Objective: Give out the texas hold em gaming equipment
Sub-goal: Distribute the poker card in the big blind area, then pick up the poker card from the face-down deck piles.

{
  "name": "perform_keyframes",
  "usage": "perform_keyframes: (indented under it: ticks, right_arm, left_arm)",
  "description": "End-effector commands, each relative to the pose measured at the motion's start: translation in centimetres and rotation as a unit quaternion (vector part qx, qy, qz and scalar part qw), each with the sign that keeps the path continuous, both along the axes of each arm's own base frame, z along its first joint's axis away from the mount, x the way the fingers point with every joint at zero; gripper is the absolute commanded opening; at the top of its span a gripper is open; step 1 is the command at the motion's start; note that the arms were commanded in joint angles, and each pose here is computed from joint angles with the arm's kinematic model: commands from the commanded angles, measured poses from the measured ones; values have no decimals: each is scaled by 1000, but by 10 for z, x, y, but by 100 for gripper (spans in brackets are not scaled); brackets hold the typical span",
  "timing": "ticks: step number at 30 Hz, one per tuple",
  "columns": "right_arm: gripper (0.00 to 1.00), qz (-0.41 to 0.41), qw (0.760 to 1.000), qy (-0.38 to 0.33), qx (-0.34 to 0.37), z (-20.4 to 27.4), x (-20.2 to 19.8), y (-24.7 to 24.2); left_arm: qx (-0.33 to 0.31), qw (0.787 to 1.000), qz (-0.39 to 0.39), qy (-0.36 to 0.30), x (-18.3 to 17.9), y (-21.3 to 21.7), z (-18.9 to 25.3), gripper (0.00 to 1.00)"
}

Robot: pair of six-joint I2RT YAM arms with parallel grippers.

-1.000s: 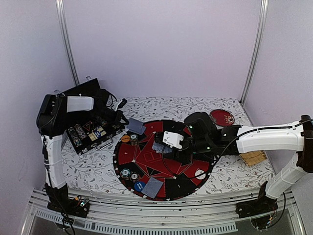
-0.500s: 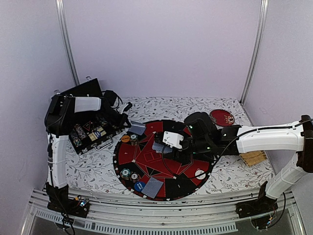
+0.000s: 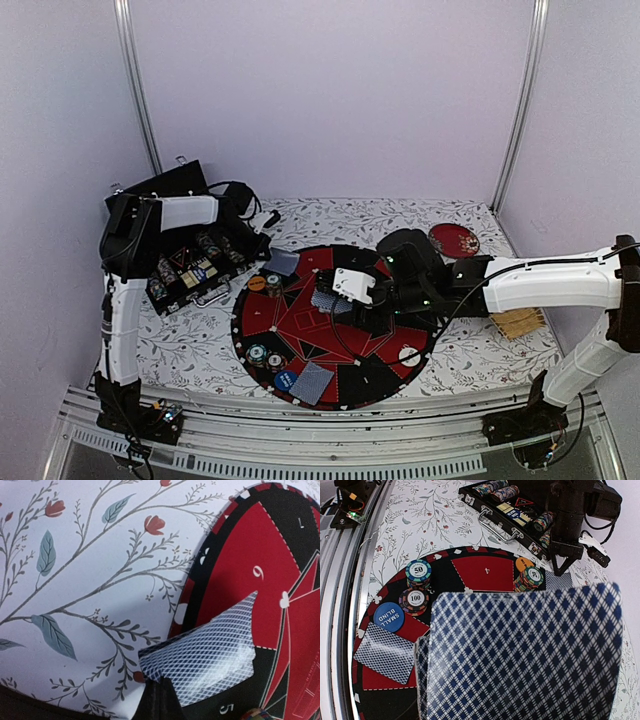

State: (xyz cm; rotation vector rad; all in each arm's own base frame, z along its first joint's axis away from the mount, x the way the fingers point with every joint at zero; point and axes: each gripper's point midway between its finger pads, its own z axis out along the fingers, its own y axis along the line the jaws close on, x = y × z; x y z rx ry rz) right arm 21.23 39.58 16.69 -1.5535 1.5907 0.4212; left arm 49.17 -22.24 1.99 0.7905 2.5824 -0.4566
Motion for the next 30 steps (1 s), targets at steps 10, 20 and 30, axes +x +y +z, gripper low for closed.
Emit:
perform_keyframes:
  ticks: [10,20,30]
  right_arm:
    - [52,1,1000,12,-6,-8,-1,-1]
    - [52,0,1000,14,-5,-8,-2,-2]
    - [52,7,1000,10,6,3,-3,1]
  left_arm:
    - [53,998,11,-43,20,9,6,18]
    - [-24,993,29,-109,30,-7,84,42]
    - [-293,950,-31,-105,-104,-66,215,78]
